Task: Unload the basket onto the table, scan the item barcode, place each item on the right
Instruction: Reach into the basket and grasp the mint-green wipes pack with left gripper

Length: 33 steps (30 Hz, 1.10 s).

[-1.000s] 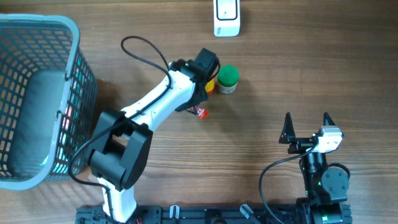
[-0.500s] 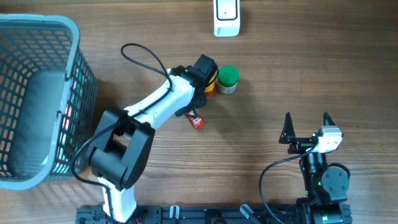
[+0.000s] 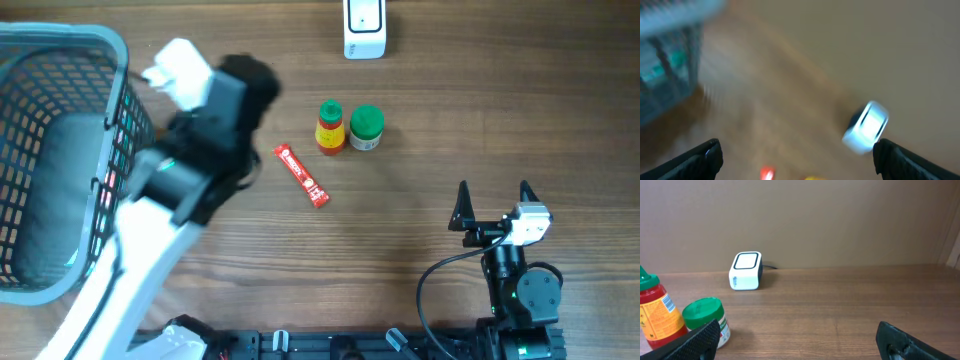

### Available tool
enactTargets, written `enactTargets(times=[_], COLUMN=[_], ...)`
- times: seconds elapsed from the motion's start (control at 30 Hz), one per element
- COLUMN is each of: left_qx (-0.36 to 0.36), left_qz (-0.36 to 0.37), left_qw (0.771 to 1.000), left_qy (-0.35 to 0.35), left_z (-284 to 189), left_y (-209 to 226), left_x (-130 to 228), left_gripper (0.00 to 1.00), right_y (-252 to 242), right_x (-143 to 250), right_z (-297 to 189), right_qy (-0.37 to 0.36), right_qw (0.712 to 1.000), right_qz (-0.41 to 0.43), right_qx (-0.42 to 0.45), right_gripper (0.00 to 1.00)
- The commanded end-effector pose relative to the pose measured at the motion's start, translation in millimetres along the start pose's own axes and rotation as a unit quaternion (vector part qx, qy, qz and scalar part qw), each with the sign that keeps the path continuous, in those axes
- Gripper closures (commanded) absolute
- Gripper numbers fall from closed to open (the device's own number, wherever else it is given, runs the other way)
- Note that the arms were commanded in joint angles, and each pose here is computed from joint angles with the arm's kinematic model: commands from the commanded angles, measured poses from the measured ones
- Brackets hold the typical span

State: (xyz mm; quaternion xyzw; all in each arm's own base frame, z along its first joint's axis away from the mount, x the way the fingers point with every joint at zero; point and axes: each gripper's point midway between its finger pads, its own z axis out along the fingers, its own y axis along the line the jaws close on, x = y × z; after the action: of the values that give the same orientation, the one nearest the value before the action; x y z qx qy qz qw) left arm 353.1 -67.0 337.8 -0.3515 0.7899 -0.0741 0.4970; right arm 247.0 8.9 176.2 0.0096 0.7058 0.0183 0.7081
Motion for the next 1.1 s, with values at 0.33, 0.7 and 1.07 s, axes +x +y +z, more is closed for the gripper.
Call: enactTargets(times=[0.33, 0.7, 1.07], left_qx=[-0.14, -0.383, -0.518], left_qz=[-0.266, -0.536, -0.575], left_qw=[0.93, 0.746, 0.632], left_qy=[-0.213, -0.097, 0.047], left_z=[-37.3, 11.2, 81.0], left_y=[171.3, 330.4, 380.9], left_x=[-162.9, -84.4, 7.1], left_gripper=[0.0, 0.0, 0.1], right_y=[3.2, 3.2, 3.2], right_x=[-1.3, -1.3, -1.3], right_z=[-0.4, -0.4, -0.4], right_qy=[-0.003, -0.003, -0.003], right_qw=[1.0, 1.0, 1.0], right_qz=[-0.005, -0.005, -0.005], right_qx=[-0.009, -0.009, -0.009], right_gripper=[0.0, 0.0, 0.01])
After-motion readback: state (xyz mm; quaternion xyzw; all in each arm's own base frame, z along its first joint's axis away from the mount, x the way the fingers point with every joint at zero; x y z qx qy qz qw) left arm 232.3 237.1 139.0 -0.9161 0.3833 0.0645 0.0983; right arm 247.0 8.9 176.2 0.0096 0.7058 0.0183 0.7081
